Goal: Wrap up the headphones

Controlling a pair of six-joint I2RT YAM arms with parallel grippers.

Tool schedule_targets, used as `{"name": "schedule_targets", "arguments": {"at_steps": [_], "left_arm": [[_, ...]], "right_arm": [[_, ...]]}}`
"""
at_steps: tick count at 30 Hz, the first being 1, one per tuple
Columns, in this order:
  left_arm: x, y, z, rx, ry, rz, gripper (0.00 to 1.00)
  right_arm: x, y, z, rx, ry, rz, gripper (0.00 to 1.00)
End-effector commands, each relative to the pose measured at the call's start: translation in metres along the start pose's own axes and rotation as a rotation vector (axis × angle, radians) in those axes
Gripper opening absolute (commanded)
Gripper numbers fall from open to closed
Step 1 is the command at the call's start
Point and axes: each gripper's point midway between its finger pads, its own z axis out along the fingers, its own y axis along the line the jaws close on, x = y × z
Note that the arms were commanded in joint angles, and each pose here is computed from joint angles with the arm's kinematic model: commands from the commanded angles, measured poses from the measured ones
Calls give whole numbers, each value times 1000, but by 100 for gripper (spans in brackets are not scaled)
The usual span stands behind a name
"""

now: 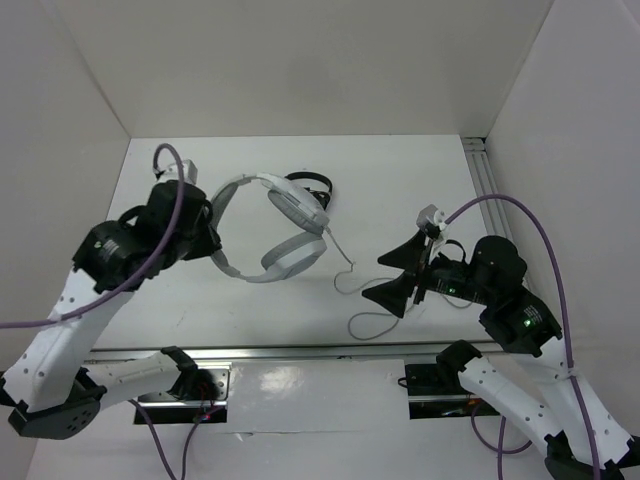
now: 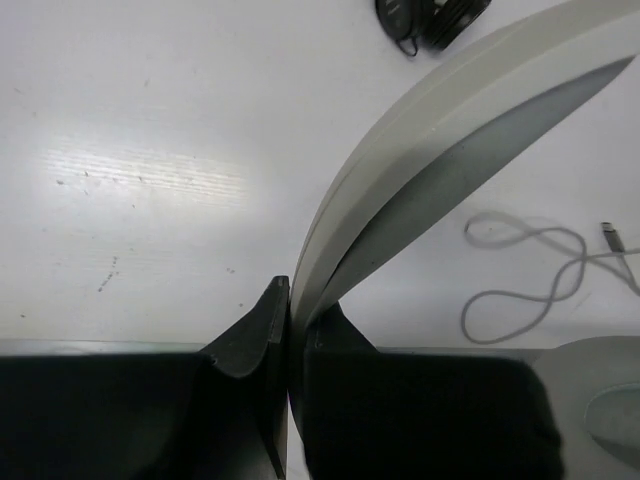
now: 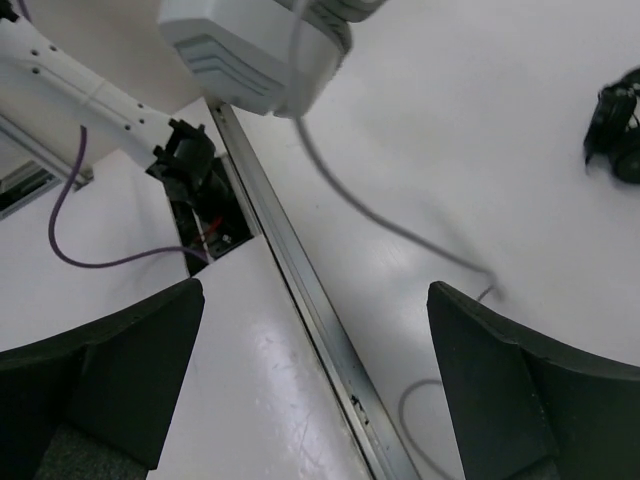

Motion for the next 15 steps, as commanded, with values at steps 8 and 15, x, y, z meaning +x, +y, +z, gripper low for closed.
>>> {"name": "schedule_targets", "arguments": {"at_steps": [8, 15], "left_arm": [[-44, -10, -71, 134, -47, 94, 0], [-57, -20, -75, 165, -56, 76, 0]], "right_arm": [[-83, 34, 6, -185, -299, -230, 100], [-46, 33, 29, -318, -246, -124, 99]]}}
